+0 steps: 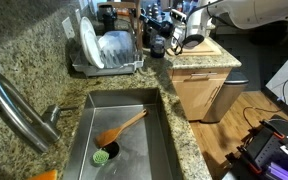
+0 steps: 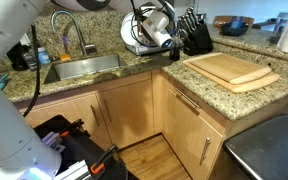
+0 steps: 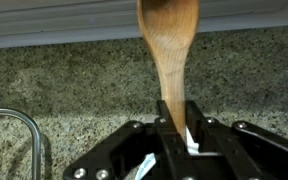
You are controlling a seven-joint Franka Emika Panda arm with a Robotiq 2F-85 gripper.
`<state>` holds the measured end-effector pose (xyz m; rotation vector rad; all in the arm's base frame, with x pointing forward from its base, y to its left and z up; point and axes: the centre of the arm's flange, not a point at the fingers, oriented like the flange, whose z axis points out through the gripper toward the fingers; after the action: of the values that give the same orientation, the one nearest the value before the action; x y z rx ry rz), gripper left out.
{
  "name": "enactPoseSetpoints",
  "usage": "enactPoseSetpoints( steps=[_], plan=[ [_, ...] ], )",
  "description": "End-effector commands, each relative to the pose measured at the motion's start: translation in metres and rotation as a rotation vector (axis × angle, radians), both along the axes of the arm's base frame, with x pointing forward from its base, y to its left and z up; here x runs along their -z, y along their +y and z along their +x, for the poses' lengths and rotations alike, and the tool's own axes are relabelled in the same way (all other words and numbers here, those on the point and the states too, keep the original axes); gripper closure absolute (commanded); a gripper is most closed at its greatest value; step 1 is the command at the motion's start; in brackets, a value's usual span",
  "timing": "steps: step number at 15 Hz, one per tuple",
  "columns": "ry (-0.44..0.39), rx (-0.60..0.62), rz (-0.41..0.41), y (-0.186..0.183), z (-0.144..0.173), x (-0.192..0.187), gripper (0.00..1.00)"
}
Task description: Put the wooden spoon in the dish rack
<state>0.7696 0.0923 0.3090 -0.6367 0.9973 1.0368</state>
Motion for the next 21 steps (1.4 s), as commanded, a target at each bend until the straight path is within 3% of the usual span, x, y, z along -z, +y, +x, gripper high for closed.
enactPoseSetpoints(
  steps=[1,4,5,9,10,15,16,21],
  plan=[
    [0.001,-0.002,0.001,0.002,0.0,0.002,0.77],
    [0.003,-0.001,0.001,0.001,0.0,0.003,0.77],
    [-0.001,0.002,-0.013,-0.002,0.001,0.008,0.94],
    [0.006,0.024,-0.028,-0.007,0.005,0.028,0.94],
    [0.016,0.01,-0.008,-0.004,0.0,0.021,0.77],
    [0.021,0.015,-0.011,-0.005,0.0,0.032,0.77],
    [0.02,0.015,-0.011,-0.005,0.0,0.032,0.94],
    [0.081,0.046,-0.012,-0.021,-0.017,0.06,0.94]
  ],
)
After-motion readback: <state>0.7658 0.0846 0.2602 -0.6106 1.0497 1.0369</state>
